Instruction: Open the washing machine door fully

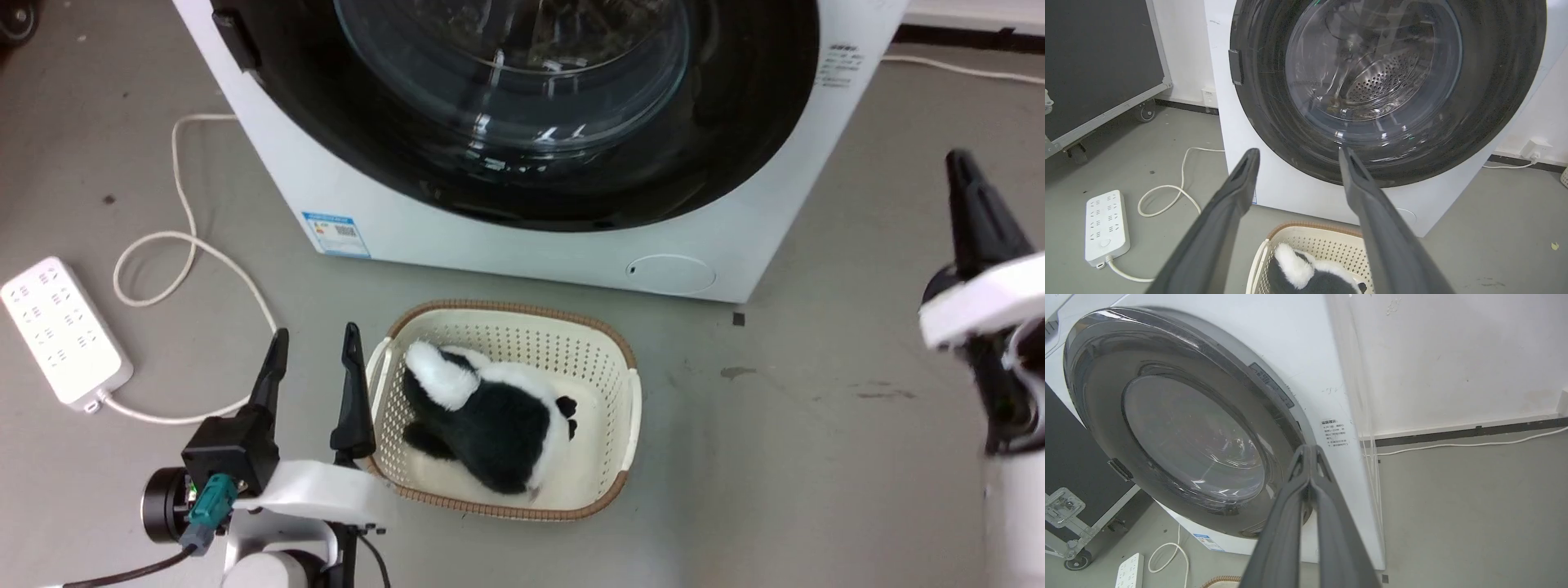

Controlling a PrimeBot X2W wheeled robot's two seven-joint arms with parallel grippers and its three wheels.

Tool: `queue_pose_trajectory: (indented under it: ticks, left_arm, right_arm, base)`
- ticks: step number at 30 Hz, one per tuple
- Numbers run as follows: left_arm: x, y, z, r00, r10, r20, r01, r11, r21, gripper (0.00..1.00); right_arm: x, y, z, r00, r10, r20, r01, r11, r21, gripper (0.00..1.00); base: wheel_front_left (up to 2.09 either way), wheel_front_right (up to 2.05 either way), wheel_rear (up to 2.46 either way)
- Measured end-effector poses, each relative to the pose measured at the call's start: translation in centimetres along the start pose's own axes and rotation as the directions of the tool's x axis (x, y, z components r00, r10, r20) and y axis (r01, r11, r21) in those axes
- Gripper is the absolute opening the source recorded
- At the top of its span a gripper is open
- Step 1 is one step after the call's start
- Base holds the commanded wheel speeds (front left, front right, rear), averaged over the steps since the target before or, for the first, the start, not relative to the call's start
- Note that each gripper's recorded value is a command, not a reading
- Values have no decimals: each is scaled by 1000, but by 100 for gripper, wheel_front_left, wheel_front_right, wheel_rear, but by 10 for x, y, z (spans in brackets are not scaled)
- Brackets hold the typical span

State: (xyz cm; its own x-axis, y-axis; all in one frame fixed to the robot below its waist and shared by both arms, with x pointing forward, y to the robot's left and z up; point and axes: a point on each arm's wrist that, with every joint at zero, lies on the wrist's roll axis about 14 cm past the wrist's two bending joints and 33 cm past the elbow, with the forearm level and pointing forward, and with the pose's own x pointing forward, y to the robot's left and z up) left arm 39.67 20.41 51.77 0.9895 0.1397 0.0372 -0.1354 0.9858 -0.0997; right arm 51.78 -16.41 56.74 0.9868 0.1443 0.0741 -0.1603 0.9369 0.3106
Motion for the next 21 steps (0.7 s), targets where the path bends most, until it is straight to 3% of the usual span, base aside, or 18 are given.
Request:
queue_pose_trajectory:
  ticks: [11,21]
  left_arm:
    - [6,10,-6,999,46,-4,-47,999,-24,100]
    - [9,21,-12,996,94,-10,-94,995,-36,100]
  right_arm:
    - [59,-10,-17,992,-31,-121,55,978,201,0]
    - [104,-6,-36,969,-2,-246,90,933,348,0]
  base:
    - [0,0,0]
    - [0,0,0]
